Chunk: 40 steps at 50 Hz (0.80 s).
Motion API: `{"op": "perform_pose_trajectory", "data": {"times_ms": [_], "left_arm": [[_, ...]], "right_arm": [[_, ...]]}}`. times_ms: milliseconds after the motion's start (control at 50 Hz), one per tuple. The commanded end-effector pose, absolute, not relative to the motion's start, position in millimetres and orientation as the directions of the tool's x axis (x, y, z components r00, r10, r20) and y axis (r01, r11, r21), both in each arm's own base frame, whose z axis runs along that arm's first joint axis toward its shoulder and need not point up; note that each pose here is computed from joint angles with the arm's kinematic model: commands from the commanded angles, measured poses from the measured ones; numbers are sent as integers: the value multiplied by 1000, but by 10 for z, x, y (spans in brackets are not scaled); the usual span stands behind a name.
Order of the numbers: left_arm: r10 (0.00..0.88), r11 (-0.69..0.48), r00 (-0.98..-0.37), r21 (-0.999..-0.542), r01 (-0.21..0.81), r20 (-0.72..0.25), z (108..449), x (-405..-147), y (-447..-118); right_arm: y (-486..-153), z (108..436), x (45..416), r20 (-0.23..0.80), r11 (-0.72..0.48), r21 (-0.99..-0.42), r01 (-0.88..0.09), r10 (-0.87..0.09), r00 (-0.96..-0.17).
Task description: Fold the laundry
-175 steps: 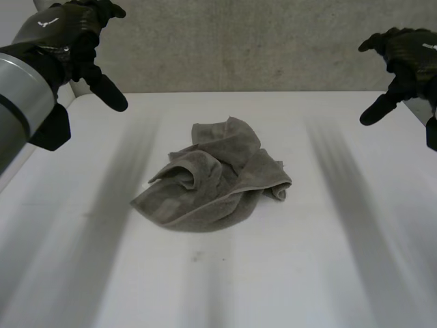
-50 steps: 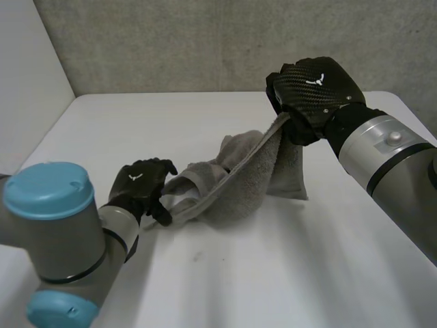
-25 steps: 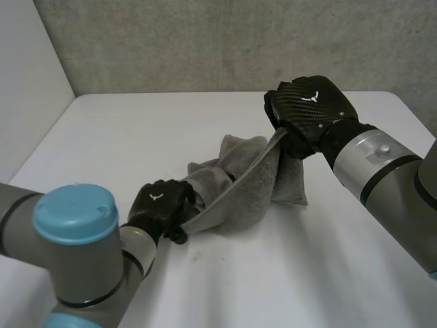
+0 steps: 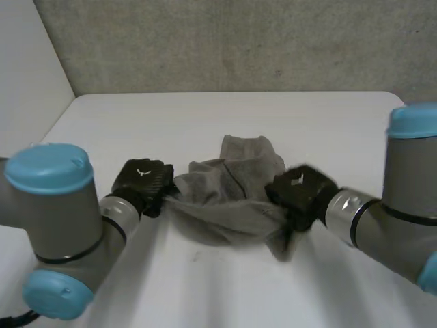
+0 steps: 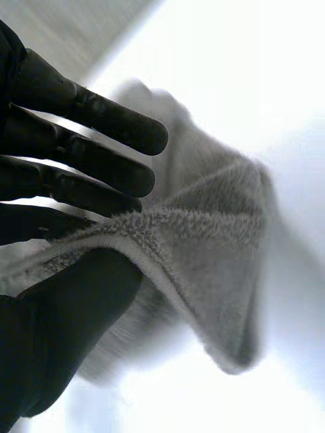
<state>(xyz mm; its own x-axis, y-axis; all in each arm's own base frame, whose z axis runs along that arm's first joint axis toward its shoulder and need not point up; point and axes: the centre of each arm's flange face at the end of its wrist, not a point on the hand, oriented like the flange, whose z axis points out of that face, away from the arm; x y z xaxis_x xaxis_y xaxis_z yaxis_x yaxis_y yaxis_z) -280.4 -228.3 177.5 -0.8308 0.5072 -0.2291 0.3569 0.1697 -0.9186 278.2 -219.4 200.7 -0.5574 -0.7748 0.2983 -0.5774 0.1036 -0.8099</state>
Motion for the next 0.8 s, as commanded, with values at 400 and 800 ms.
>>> {"op": "perform_pose_trajectory", "data": {"times_ms": [400, 800], "left_arm": [[-1, -833, -993, -550, 65, -116, 4781, -2946, -3159], [237, -265, -874, -894, 362, -424, 2382, -2698, -3109]], "right_arm": [[-3125, 4293, 2940, 285, -702, -710, -55, -215, -934], [-2662, 2472, 3064, 341, -192, -938, -290, -677, -652]]}}
